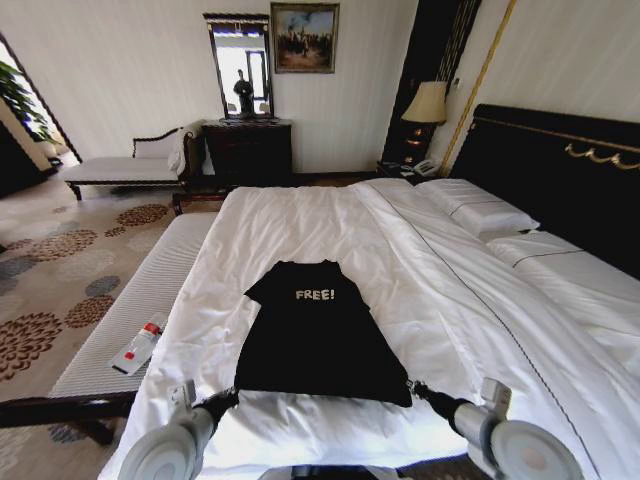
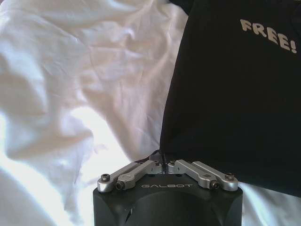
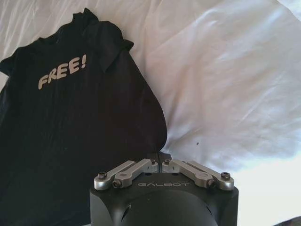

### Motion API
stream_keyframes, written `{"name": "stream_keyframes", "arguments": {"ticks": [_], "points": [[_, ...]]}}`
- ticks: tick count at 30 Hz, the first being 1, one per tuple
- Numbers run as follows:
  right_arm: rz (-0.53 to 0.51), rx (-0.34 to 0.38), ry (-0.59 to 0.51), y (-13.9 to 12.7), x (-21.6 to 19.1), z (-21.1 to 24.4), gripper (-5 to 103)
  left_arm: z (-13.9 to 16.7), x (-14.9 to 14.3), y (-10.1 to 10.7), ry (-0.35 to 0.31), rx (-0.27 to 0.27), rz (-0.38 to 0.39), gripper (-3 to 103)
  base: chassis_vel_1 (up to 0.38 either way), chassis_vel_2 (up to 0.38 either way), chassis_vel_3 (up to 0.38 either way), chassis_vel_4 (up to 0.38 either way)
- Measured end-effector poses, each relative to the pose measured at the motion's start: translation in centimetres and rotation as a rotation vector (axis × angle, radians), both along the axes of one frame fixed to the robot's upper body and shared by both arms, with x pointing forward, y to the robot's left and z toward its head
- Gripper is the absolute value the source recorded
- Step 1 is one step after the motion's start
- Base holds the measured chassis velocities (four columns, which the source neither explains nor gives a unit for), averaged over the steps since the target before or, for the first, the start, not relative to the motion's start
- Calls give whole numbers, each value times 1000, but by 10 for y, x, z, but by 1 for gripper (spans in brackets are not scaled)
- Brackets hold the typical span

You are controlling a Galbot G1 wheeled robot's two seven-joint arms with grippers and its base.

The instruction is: Fold the clothes on the bed.

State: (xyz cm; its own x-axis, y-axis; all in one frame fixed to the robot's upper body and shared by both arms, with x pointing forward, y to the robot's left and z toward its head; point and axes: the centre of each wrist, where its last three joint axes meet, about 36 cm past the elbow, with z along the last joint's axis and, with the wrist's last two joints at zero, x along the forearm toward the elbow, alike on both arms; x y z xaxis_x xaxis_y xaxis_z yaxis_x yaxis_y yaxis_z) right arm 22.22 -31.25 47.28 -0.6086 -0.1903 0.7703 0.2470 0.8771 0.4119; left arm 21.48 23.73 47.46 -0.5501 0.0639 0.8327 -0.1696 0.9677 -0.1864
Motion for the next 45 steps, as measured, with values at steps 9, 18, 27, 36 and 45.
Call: {"name": "stream_keyframes", "arguments": {"ticks": [9,18,27,36,45], "points": [[105,-71,20,9,-14,27,0,24,-15,8,69,33,2,1,0,0,0,0],[150,-193,105,11,-31,13,0,15,-35,4,148,108,6,1,0,0,0,0],[195,-294,197,14,-52,-3,0,8,-55,0,234,193,-15,1,0,0,0,0],[180,-307,229,7,-39,-37,0,-8,-36,-10,170,198,-7,1,0,0,0,0],[136,-326,232,0,-21,-63,0,-39,-25,-23,174,186,-38,-2,0,0,0,0]]}}
